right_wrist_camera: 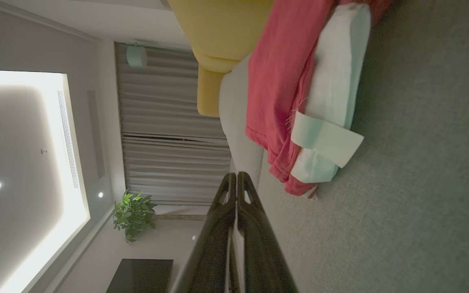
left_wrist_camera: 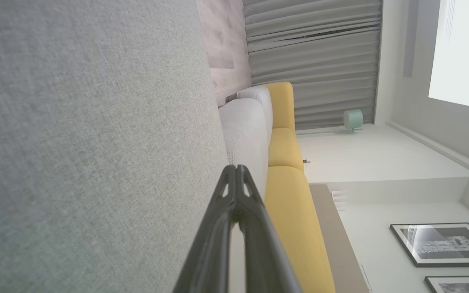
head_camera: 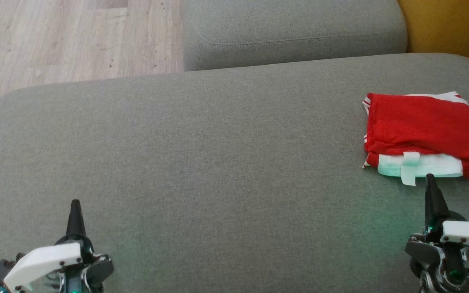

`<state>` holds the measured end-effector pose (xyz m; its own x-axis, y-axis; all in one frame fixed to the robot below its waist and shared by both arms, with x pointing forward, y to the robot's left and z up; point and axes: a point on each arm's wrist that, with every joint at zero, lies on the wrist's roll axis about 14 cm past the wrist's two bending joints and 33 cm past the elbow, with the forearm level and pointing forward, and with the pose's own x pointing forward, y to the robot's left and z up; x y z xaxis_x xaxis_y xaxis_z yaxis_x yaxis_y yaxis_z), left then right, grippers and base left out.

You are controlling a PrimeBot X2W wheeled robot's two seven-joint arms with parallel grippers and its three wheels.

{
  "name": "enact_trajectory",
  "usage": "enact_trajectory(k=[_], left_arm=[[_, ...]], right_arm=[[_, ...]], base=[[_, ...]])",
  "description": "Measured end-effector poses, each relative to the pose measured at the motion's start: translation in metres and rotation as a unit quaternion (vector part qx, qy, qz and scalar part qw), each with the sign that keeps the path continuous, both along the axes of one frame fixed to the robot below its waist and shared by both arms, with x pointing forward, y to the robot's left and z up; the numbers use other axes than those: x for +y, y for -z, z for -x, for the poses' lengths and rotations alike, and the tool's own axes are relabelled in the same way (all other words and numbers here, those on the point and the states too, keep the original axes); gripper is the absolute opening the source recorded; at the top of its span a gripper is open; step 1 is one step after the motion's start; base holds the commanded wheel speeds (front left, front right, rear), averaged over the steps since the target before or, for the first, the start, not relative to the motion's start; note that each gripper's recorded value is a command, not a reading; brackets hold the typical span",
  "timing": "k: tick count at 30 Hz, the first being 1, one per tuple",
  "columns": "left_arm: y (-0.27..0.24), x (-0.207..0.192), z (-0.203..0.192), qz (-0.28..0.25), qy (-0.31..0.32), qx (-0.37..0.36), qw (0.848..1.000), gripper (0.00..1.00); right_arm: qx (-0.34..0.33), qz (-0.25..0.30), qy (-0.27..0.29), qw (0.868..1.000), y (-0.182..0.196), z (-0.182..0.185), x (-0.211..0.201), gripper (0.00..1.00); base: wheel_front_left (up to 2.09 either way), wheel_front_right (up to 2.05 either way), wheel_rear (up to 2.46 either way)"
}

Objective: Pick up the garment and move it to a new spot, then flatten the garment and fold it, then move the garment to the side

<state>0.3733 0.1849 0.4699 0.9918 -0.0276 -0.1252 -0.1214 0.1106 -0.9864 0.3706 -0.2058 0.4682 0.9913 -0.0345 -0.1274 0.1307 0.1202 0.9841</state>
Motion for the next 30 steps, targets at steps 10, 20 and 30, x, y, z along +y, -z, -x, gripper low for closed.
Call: enact_trajectory(k=[10, 20, 30], left_arm=[[-0.0038, 0.0020, -0.0003, 0.044, -0.004, -0.009, 0.999, 0.00], [-0.0045, 0.0043, -0.0002, 0.055, -0.009, -0.010, 0.998, 0.00], [-0.0045, 0.0044, -0.0003, 0.055, -0.009, -0.010, 0.998, 0.00]], right_arm=[[-0.010, -0.049, 0.003, 0.999, -0.0040, -0.0007, -0.0015, 0.00], [-0.014, -0.062, 0.005, 0.998, -0.0055, -0.0009, -0.0023, 0.00], [-0.014, -0.062, 0.005, 0.998, -0.0056, -0.0009, -0.0024, 0.00]], base=[[0.00, 0.00, 0.00], [0.00, 0.00, 0.00], [0.00, 0.00, 0.00]])
